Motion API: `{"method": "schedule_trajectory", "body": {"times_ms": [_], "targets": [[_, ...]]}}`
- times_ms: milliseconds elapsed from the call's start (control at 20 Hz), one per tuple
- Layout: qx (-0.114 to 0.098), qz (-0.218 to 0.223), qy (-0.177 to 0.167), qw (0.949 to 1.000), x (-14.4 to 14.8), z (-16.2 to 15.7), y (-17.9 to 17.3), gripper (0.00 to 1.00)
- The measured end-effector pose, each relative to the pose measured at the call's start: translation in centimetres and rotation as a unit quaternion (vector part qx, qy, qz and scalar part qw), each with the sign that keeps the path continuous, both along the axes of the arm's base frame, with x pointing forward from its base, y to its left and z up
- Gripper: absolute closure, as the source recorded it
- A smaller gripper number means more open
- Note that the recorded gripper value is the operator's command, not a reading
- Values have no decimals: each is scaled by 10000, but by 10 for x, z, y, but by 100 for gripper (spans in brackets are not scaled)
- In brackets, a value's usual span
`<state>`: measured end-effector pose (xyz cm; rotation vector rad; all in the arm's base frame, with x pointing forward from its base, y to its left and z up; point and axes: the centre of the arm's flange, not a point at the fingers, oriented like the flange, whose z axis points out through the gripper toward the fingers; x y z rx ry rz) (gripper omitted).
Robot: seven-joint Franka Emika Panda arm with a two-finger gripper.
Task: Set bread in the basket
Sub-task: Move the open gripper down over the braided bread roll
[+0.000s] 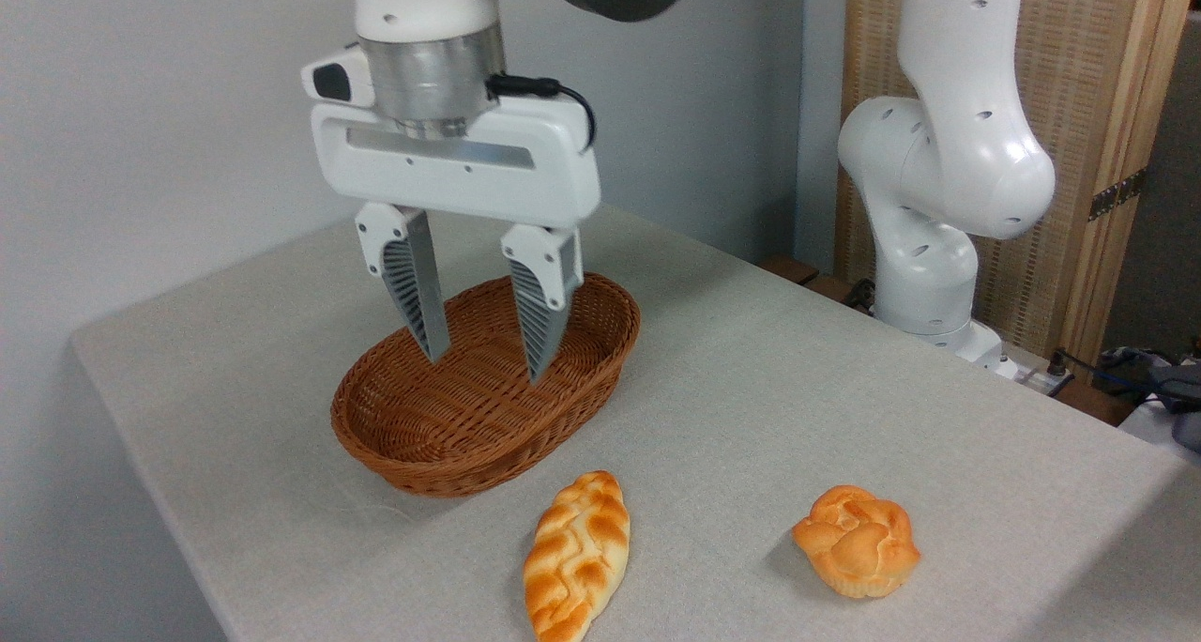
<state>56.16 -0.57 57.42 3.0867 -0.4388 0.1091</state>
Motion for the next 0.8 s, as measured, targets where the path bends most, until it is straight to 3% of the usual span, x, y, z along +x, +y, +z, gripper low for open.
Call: {"method": "schedule_trajectory", "body": {"times_ms": [150, 450, 800], "targets": [[-8, 234, -87, 9997, 0, -2, 26, 0], [25, 254, -113, 9996, 2, -36, 29, 0], [472, 183, 57, 9987, -2, -76, 43, 0]]}}
